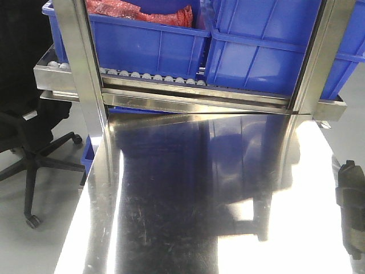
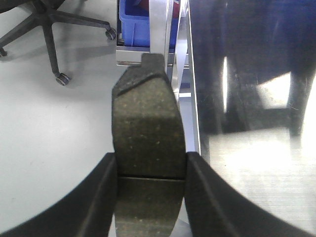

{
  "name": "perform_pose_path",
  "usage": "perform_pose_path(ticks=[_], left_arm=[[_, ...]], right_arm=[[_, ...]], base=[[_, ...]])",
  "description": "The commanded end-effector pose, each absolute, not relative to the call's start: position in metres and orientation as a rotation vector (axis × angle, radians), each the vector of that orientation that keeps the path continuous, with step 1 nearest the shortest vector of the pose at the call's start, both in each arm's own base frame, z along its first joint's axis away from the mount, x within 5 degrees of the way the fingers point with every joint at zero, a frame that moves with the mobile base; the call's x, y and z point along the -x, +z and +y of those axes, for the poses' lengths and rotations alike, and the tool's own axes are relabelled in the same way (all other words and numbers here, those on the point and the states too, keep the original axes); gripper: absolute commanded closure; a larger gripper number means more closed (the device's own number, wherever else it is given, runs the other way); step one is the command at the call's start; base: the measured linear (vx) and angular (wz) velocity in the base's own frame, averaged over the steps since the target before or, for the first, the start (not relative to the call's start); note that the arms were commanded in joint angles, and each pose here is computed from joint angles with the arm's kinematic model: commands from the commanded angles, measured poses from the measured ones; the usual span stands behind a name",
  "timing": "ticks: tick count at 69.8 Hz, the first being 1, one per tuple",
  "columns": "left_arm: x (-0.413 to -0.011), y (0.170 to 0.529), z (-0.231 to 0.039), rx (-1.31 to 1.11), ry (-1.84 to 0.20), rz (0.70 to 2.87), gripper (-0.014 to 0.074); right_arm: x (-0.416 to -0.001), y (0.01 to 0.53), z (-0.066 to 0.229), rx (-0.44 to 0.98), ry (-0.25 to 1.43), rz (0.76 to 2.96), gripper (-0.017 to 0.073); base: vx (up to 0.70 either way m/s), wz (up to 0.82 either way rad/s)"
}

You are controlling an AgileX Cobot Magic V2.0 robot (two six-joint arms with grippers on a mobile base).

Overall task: Move and align brake pads A on conveyor
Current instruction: 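Turn the base away from the steel table toward the yellow-lined aisle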

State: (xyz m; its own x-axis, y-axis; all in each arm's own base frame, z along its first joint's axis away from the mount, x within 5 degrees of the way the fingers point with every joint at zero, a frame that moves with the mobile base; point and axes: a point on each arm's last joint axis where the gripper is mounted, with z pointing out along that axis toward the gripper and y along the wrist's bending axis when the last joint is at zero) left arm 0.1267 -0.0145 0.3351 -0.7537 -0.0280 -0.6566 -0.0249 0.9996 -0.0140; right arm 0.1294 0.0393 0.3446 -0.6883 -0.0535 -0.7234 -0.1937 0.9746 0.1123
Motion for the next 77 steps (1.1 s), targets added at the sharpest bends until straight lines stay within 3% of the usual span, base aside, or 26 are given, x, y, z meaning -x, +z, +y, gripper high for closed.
perform_pose_path(ticks=[1, 77], left_arm=[[-0.1295, 0.3486, -0.0145, 0.030, -0.016, 2.332, 0.0600], [-0.1295, 0.3486, -0.0145, 0.030, -0.016, 2.332, 0.0600]], right_arm=[[-0.1324, 0.3586, 0.0396, 0.172, 0.238, 2.223, 0.0567], [-0.1324, 0.3586, 0.0396, 0.172, 0.238, 2.223, 0.0567]], base=[[0.00, 0.00], [-0.01, 0.07]])
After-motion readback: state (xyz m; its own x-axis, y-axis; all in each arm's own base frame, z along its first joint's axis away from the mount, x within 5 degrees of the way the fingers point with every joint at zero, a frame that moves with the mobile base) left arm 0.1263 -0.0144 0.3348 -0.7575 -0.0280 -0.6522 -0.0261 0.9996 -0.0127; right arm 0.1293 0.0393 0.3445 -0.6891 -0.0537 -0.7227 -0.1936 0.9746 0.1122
